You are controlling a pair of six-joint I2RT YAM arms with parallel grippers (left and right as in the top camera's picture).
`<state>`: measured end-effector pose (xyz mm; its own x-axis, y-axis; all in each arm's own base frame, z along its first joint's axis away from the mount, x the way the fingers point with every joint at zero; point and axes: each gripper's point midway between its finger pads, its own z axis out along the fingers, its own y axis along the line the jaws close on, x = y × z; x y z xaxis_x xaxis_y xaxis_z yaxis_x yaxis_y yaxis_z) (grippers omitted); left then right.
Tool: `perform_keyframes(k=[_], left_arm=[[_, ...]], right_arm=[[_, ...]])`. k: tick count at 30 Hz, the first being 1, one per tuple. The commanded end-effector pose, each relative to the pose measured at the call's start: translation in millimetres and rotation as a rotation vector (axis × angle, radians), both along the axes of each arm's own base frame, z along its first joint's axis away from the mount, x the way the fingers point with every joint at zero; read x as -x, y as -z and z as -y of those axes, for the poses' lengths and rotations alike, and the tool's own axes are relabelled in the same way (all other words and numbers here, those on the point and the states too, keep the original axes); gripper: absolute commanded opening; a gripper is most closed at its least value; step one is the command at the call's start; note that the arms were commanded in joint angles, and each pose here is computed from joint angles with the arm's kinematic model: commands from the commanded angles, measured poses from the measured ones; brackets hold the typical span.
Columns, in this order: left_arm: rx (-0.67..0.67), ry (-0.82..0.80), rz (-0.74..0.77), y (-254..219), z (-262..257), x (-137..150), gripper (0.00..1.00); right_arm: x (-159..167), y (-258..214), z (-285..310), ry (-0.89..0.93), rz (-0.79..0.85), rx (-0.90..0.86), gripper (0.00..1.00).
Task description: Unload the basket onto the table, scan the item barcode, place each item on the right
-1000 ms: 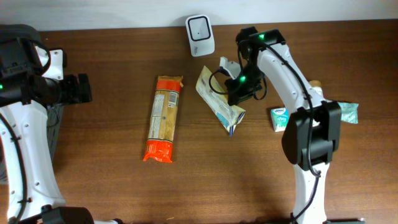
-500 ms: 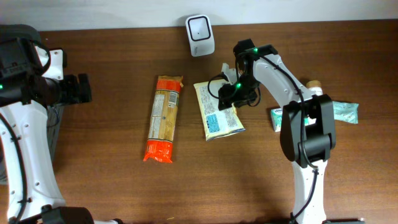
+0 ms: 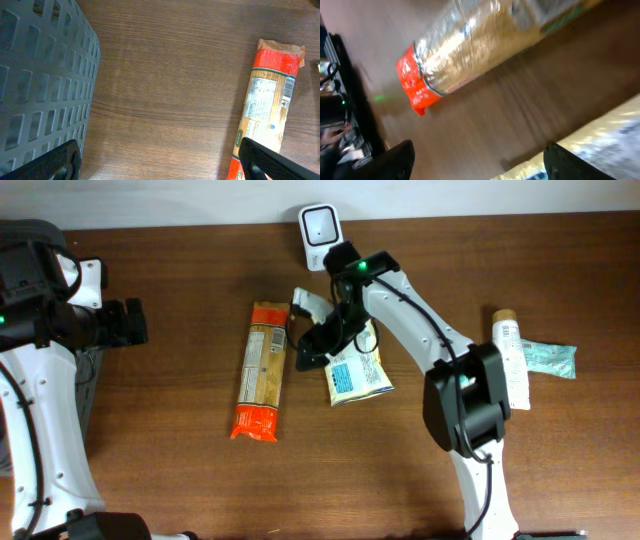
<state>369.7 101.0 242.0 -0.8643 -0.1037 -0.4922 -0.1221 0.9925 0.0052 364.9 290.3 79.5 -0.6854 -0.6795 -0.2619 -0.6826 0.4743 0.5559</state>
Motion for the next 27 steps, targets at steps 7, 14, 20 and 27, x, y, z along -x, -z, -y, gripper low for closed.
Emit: perform_keyframes(k=[7, 14, 20, 27], left_arm=[[-0.009, 0.005, 0.009, -3.3, -2.6, -0.3, 0.99], [-0.009, 0.005, 0.009, -3.3, -2.6, -0.3, 0.99], [-0.009, 0.005, 0.009, -3.3, -2.6, -0.3, 0.99], [-0.009, 0.005, 0.009, -3.3, -2.6, -0.3, 0.99]], right_arm=[[27.0, 61.2, 17.0, 0.113, -0.188, 0.245, 0.77], [1.0, 85.2, 94.5, 0.348, -0.083, 0.673, 0.71], [-41.8, 68.3, 162.3, 0.502, 0.167, 0.976, 0.7], [-75.0, -17.8, 140.5, 0.623, 0.215, 0.645, 0.78]])
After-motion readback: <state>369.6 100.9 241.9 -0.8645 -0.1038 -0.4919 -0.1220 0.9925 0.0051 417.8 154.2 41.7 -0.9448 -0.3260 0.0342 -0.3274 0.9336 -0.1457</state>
